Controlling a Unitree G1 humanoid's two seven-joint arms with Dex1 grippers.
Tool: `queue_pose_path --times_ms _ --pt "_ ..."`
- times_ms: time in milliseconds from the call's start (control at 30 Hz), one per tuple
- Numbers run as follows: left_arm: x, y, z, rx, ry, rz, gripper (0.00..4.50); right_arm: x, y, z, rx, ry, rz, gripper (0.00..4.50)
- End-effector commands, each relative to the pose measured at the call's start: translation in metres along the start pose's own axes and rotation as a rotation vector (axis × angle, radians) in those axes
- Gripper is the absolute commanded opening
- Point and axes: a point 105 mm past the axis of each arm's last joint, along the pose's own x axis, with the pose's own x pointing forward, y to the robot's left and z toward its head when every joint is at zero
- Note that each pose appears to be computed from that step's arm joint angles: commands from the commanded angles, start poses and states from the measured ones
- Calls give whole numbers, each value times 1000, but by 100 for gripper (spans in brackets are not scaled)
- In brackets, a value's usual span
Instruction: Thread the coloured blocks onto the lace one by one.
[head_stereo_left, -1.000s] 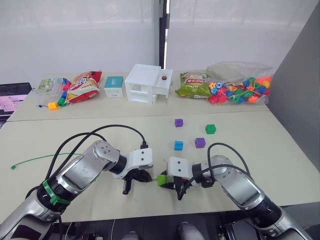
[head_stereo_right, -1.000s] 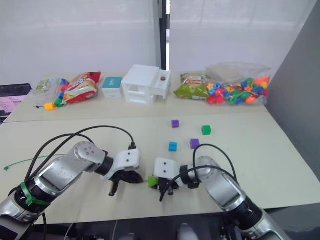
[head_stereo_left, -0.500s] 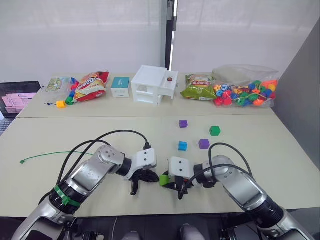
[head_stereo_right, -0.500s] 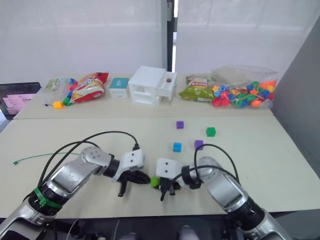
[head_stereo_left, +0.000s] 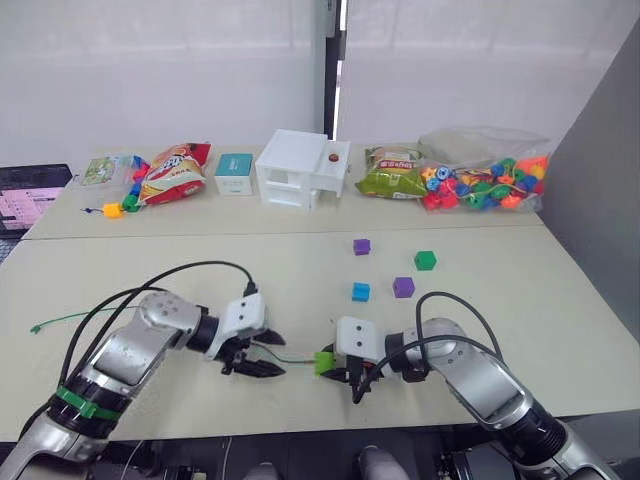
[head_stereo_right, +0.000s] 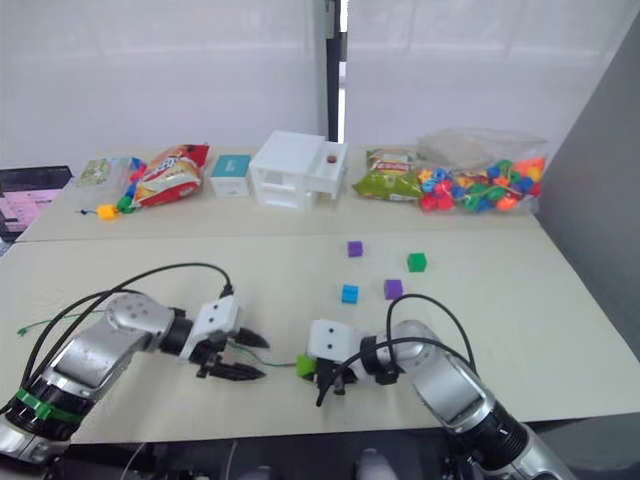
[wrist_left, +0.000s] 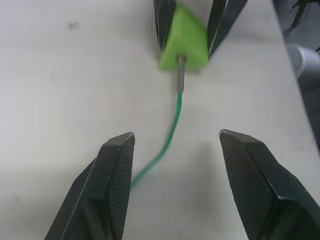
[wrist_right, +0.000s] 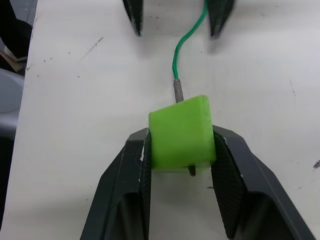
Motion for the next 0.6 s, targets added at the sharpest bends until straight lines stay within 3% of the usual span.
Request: queue_pose_path --times_ms 33,133,433,600 --pt "10 2 -6 104 33 26 284 4 7 -8 38 26 31 115" --pt "18 4 -6 115 -4 41 284 4 8 -8 40 25 29 115" --pt "26 -7 -3 131 -51 -10 5 3 8 -9 42 28 22 115" --pt "27 -11 1 128 -69 -23 2 3 7 -8 42 28 18 115"
